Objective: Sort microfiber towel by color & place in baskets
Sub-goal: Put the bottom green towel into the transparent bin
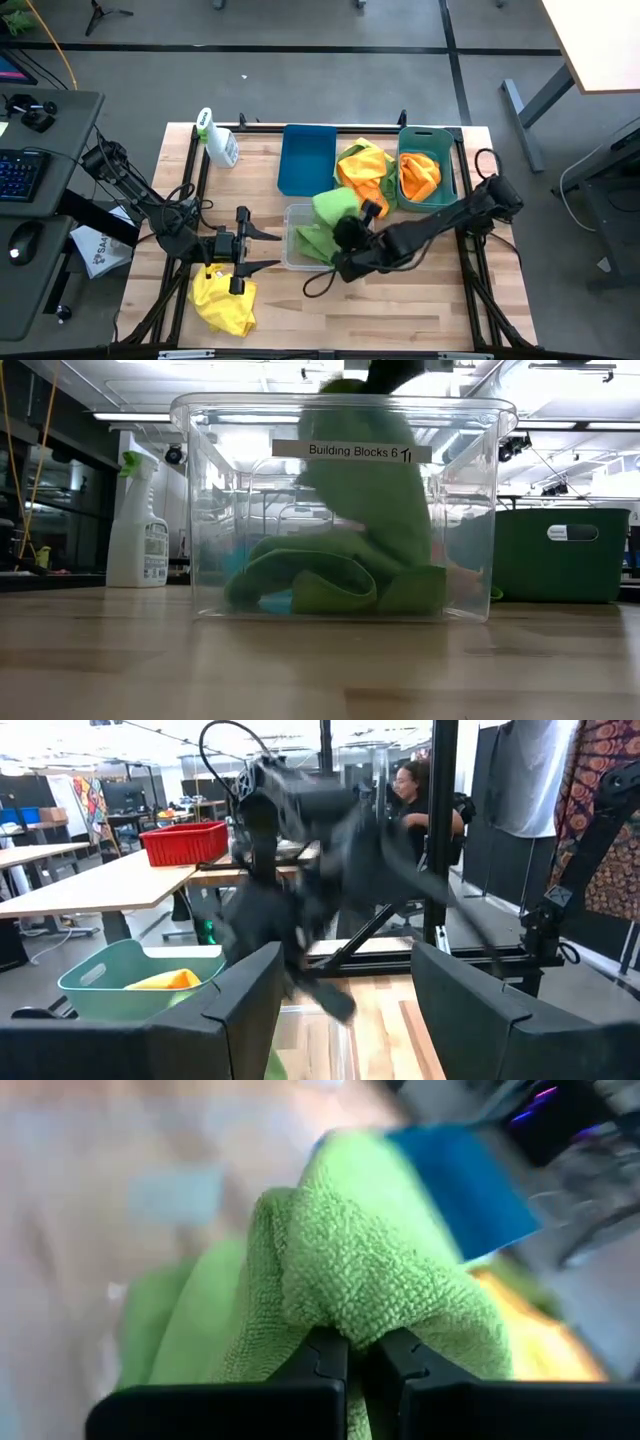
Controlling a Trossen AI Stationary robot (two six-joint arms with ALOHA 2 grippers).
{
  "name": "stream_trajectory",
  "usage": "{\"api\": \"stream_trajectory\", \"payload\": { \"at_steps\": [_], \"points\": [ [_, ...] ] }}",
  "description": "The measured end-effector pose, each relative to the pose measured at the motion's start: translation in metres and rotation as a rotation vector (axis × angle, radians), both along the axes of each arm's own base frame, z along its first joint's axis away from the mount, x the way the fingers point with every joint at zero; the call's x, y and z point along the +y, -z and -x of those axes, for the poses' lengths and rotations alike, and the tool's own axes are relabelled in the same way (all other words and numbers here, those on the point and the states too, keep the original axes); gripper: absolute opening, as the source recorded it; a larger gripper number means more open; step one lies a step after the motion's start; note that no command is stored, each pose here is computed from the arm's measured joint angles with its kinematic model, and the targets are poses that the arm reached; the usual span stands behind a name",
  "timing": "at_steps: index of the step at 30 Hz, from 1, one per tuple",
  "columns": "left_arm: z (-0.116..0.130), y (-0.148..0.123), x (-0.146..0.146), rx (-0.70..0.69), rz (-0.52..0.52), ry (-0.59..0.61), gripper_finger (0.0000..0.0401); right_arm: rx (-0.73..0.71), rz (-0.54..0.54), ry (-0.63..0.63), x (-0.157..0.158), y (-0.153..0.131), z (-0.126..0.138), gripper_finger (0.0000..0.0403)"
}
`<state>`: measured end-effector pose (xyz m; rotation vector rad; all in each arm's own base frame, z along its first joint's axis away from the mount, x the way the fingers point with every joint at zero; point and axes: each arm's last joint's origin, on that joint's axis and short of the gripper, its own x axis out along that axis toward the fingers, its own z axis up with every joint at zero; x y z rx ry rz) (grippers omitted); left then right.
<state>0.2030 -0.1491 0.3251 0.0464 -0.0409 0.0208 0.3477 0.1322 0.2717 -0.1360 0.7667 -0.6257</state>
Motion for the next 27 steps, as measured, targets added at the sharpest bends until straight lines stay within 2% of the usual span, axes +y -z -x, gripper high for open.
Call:
{"api": "stream_trajectory", "payload": {
  "at_steps": [3, 6, 12, 15, 21, 25, 27],
  "points": [
    [0.000, 0.000, 0.000, 0.000, 0.000, -0.001, 0.0209, 0.047, -0.082, -0.054, 0.000, 0.030, 0.001, 0.0000],
    [0.000, 0.000, 0.000, 0.000, 0.000, -0.010, 0.0209, 0.041, -0.117, -0.083, 0.002, 0.040, 0.001, 0.0000],
    [-0.002, 0.000, 0.003, -0.002, 0.003, -0.025, 0.0209, 0.005, -0.105, -0.110, 0.004, 0.023, -0.006, 0.0009],
    [-0.003, 0.000, 0.004, -0.002, 0.003, -0.034, 0.0209, -0.026, -0.148, -0.132, 0.006, 0.007, -0.011, 0.0023],
    [-0.003, 0.000, 0.005, 0.001, 0.008, -0.041, 0.0209, -0.071, -0.352, -0.172, 0.011, -0.021, -0.017, 0.0087],
    [-0.003, 0.001, 0.005, 0.009, 0.042, -0.037, 0.0209, -0.012, -0.462, -0.177, 0.013, -0.027, -0.013, 0.0147],
    [-0.003, 0.003, 0.005, 0.021, 0.047, -0.037, 0.0209, 0.025, -0.493, -0.125, 0.012, -0.028, -0.008, 0.0175]
  ]
}}
